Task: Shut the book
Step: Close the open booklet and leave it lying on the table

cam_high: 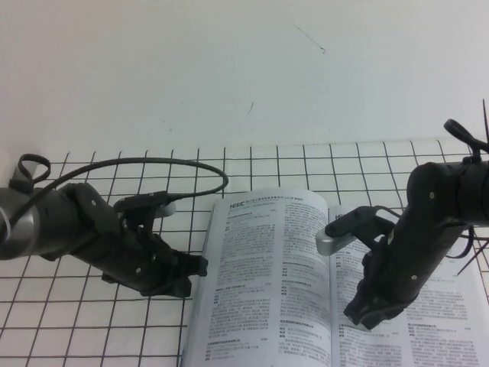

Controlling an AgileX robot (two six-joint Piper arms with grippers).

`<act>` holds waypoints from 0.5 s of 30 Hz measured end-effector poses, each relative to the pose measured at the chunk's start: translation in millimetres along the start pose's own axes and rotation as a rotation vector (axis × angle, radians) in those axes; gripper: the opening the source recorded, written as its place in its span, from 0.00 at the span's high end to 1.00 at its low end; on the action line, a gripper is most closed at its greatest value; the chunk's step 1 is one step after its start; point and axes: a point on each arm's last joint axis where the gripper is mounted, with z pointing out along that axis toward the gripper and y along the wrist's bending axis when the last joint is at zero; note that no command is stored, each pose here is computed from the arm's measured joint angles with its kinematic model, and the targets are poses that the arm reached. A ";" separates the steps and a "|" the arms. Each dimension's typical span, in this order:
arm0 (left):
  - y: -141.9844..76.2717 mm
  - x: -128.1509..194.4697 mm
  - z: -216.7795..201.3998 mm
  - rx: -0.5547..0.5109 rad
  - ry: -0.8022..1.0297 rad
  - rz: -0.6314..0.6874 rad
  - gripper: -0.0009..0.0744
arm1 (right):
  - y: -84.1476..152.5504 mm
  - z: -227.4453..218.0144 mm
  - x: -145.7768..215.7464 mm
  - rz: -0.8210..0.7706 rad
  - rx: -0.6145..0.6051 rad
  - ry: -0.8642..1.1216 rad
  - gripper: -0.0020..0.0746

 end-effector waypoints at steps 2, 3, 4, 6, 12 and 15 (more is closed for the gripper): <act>2.8 1.6 8.3 0.000 0.023 -0.018 0.99 | 0.0 0.0 0.0 0.002 0.000 0.000 0.98; 3.0 1.5 9.9 0.002 0.027 -0.024 0.99 | 0.0 0.0 0.0 0.004 0.000 0.000 0.98; 2.7 0.8 10.8 0.006 0.029 -0.031 0.99 | 0.0 0.0 0.0 0.004 0.000 0.000 0.98; 2.3 -0.1 12.9 0.016 0.028 -0.044 0.99 | 0.0 0.0 0.0 0.006 0.000 0.000 0.98; -7.3 -1.0 16.7 0.065 0.006 -0.019 0.99 | 0.0 0.0 0.0 0.006 0.000 0.000 0.98; -16.3 -0.8 18.8 0.092 -0.014 0.010 0.99 | 0.0 0.0 0.0 0.006 0.000 0.000 0.98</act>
